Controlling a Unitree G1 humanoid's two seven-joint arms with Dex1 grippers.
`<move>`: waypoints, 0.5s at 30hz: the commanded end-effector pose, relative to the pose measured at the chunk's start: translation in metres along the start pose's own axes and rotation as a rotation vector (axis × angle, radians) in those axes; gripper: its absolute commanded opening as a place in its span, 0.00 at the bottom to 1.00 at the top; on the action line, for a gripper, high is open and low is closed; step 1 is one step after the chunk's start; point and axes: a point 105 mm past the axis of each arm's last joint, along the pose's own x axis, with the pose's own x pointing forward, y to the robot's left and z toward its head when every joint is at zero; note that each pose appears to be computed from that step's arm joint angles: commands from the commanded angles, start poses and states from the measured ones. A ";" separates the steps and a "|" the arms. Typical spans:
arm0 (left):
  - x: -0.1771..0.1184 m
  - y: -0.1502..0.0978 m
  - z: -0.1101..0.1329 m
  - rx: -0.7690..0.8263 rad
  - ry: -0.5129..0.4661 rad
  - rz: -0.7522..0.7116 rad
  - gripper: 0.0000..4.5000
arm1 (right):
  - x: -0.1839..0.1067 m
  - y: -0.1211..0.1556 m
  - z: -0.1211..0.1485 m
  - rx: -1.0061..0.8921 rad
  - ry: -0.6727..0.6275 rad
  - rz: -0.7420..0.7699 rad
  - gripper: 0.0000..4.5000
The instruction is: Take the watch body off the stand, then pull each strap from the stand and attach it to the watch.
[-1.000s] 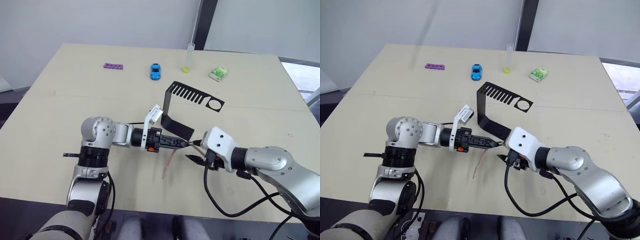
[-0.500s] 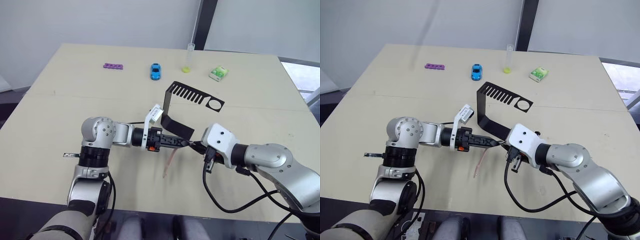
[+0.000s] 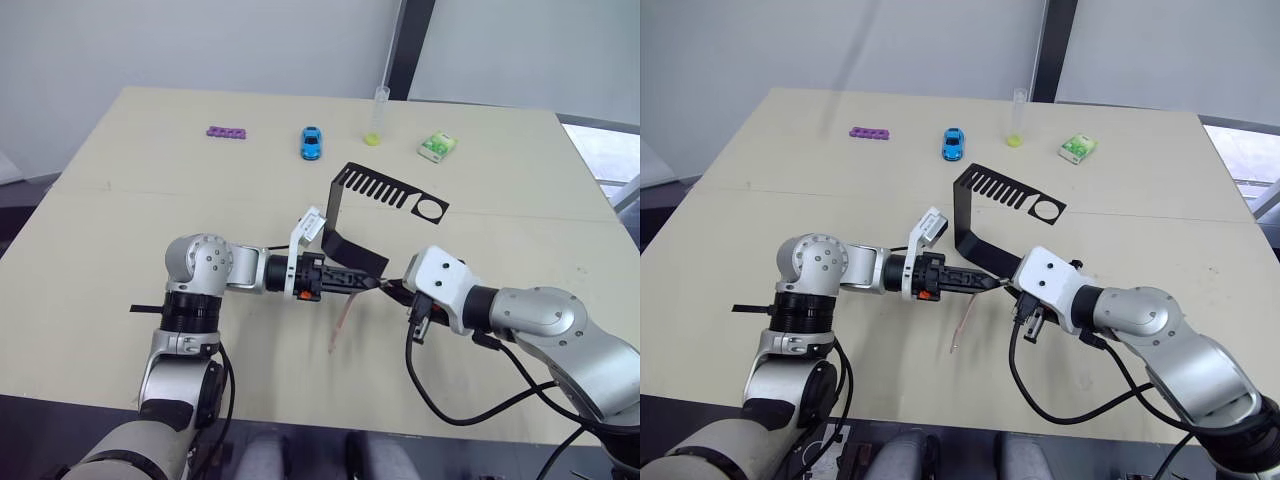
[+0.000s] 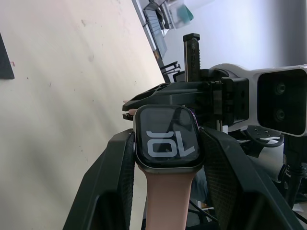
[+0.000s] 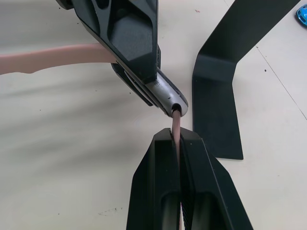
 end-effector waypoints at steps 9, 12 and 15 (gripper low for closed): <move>-0.002 -0.001 0.006 0.022 -0.021 0.009 0.35 | -0.005 -0.003 0.012 -0.048 -0.048 -0.030 0.01; -0.002 -0.001 0.006 0.022 -0.021 0.007 0.35 | -0.005 -0.003 0.012 -0.046 -0.048 -0.029 0.01; -0.001 -0.004 0.006 0.024 -0.022 -0.009 0.35 | -0.005 -0.002 0.011 -0.044 -0.047 -0.027 0.01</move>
